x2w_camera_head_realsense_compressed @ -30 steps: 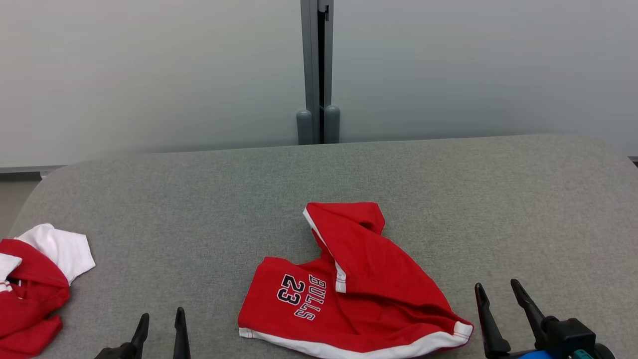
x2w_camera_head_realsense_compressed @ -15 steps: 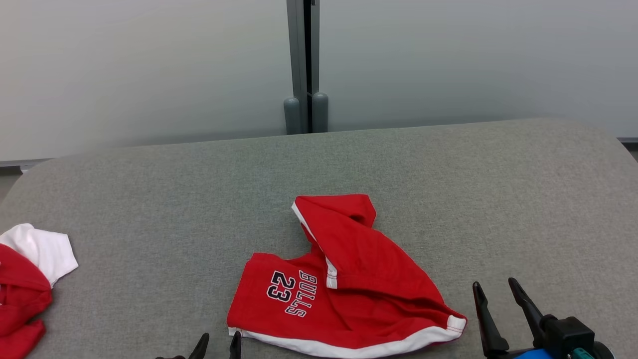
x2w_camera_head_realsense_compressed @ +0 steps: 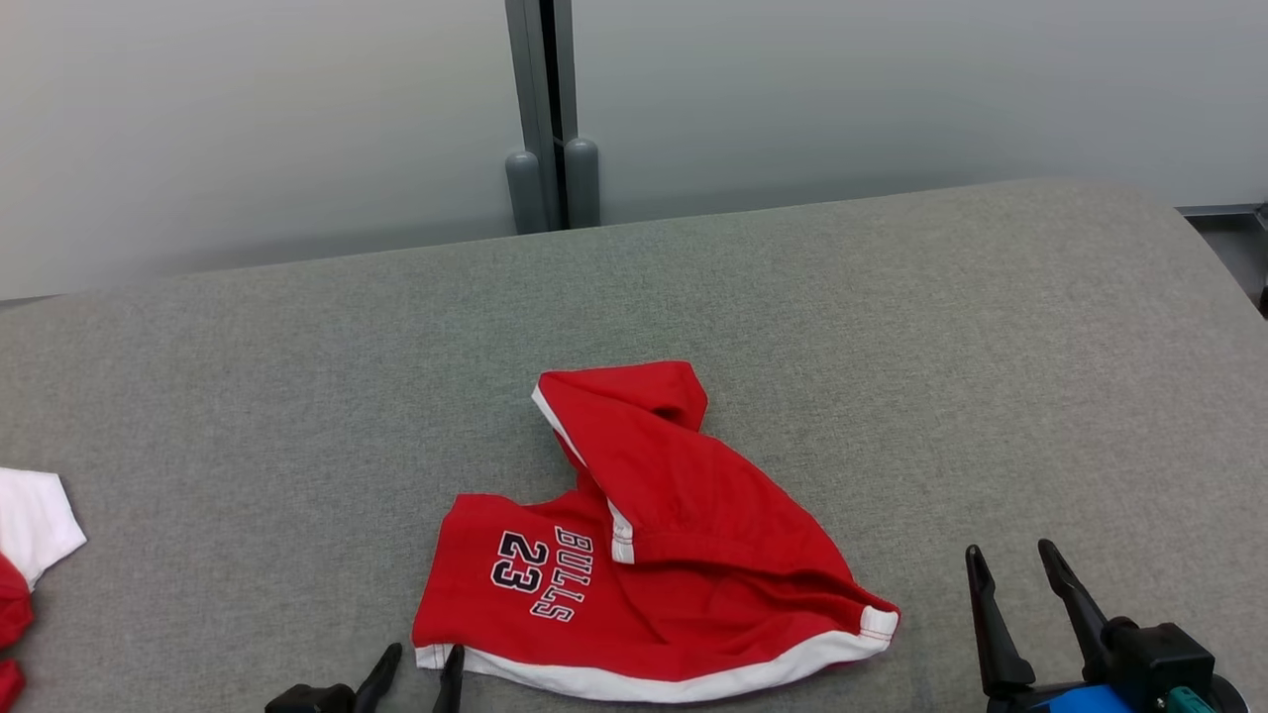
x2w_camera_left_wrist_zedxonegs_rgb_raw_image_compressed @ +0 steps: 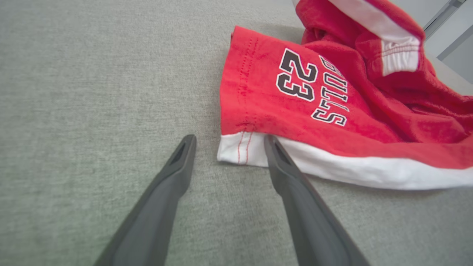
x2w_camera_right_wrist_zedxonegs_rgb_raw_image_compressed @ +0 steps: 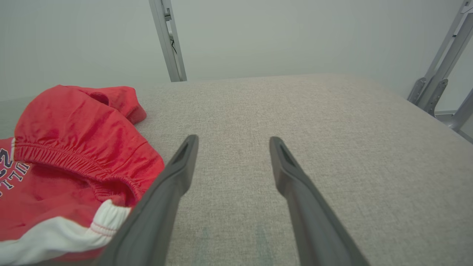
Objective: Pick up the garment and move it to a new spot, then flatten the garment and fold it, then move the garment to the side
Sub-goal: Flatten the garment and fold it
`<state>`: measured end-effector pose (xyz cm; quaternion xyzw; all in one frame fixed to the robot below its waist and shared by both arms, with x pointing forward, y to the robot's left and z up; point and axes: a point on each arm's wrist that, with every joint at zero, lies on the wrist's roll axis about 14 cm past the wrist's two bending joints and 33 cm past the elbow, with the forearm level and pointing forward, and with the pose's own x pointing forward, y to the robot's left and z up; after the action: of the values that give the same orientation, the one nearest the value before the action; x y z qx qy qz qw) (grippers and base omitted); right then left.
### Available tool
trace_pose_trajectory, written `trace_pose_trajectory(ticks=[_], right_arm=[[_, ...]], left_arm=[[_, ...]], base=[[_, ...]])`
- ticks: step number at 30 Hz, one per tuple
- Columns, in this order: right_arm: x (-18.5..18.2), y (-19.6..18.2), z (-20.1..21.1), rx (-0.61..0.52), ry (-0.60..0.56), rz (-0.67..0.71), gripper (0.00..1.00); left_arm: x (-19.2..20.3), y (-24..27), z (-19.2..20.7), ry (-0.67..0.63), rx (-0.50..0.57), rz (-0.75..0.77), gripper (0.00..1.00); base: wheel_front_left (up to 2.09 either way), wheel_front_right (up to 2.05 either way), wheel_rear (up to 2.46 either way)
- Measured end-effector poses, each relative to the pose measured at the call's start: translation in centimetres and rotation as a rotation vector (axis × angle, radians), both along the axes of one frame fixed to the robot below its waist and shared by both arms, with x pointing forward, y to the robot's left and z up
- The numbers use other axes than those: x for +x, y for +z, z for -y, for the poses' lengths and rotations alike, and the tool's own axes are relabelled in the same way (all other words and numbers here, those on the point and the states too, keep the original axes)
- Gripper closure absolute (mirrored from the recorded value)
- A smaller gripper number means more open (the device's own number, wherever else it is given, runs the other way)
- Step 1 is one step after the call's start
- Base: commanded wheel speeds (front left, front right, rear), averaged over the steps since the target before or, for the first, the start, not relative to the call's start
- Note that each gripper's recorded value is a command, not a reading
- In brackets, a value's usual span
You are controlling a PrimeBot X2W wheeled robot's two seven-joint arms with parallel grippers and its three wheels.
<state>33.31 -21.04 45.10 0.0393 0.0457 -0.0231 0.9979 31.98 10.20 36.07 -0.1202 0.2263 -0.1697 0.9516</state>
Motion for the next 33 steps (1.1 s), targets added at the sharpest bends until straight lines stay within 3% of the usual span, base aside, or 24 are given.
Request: trace_pose_trajectory(ticks=[15, 20, 23, 25, 26, 33], right_arm=[[0.0, -0.1, 0.3, 0.003, -0.012, -0.005, 0.00], [0.1, -0.2, 0.1, 0.004, -0.006, -0.006, 0.00], [0.2, -0.2, 0.0, 0.006, -0.003, -0.005, 0.00], [0.2, -0.2, -0.1, 0.009, 0.000, -0.007, 0.00], [0.2, -0.3, -0.1, 0.009, 0.002, -0.008, 0.00], [0.2, -0.7, -3.1, 0.069, 0.078, -0.019, 0.00]], left_arm=[[-0.1, -0.3, 1.0, -0.040, -0.033, -0.026, 0.00], [0.1, 0.0, 0.8, -0.033, -0.039, -0.021, 0.49], [0.0, 0.0, 0.8, -0.032, -0.042, -0.020, 0.65], [0.0, 0.0, 0.6, -0.039, -0.034, -0.021, 0.95], [-0.1, -0.1, 0.6, -0.040, -0.031, -0.022, 1.00], [0.8, 0.3, -0.9, -0.001, -0.007, 0.003, 1.00]], base=[[0.00, 0.00, 0.00], [0.00, 0.00, 0.00], [0.00, 0.00, 0.00], [0.00, 0.00, 0.00], [0.00, 0.00, 0.00], [0.00, 0.00, 0.00]])
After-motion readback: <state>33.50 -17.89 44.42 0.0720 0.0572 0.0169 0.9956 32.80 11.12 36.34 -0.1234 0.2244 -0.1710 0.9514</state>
